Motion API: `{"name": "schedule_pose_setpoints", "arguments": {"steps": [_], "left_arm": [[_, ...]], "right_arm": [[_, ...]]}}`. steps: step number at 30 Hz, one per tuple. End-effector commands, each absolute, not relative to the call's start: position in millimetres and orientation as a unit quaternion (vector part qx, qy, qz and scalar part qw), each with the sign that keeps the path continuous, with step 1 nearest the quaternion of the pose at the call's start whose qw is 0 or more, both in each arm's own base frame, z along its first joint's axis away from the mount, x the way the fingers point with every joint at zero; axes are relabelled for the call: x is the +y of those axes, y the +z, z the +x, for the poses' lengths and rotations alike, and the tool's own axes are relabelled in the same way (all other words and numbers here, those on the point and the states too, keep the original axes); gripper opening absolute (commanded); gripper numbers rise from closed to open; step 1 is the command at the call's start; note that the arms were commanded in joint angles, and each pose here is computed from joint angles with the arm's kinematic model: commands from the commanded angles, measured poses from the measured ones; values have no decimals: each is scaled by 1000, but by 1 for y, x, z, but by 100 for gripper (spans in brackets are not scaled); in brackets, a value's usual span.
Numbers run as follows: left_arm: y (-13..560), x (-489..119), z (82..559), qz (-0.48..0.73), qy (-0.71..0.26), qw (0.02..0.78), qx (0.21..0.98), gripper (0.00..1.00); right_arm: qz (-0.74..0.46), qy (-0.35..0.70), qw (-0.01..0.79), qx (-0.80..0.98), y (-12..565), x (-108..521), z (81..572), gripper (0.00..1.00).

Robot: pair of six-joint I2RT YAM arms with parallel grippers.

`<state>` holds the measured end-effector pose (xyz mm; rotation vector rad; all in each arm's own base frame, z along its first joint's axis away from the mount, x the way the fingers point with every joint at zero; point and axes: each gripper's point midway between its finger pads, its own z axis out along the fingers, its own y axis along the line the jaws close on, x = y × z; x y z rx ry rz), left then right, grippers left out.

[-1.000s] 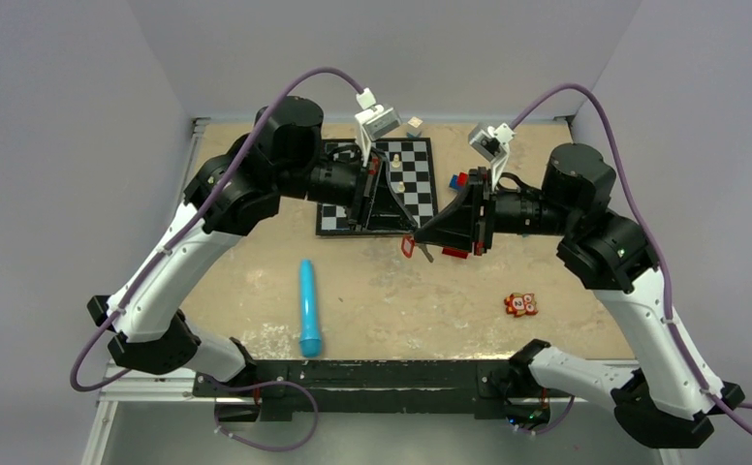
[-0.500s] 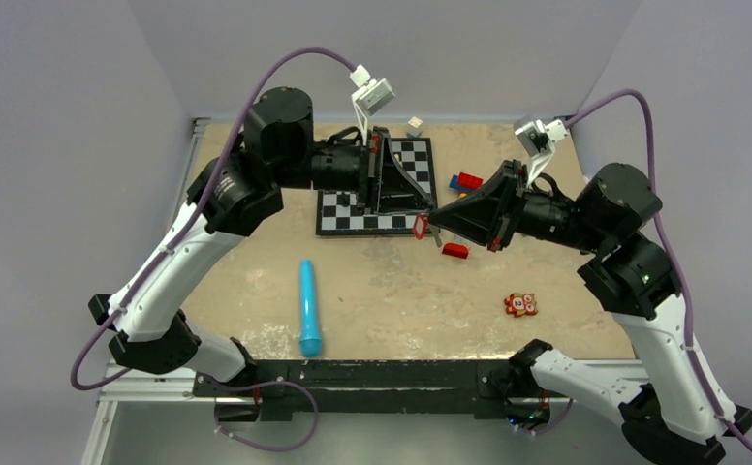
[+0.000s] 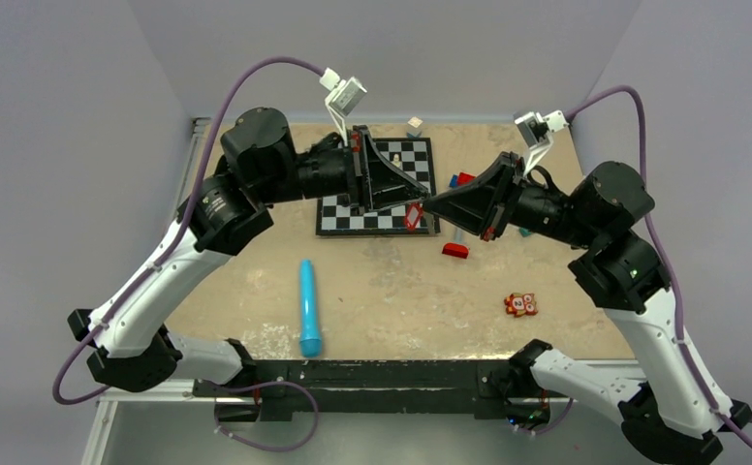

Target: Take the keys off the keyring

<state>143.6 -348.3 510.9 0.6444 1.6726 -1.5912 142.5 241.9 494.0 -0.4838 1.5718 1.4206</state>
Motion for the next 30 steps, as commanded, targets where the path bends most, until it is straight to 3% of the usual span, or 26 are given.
{"name": "schedule_pose_setpoints", "arguments": {"steps": [1, 9, 14, 17, 21, 30], "left_arm": [[525, -347, 136, 241, -639, 371, 630, 0], [521, -344, 137, 240, -628, 377, 637, 3], [525, -330, 136, 256, -596, 399, 648, 48], [526, -319, 137, 269, -572, 413, 656, 63], [520, -302, 133, 286, -540, 423, 669, 64], [493, -288, 114, 347, -513, 381, 686, 53]], "right_arm": [[-175, 586, 500, 614, 514, 241, 153, 0], [-172, 588, 495, 616, 508, 239, 149, 0], [-176, 579, 489, 628, 499, 236, 146, 0], [-184, 567, 479, 644, 487, 235, 143, 0], [-198, 553, 465, 662, 475, 236, 143, 0], [-279, 569, 410, 656, 464, 252, 128, 0]]}}
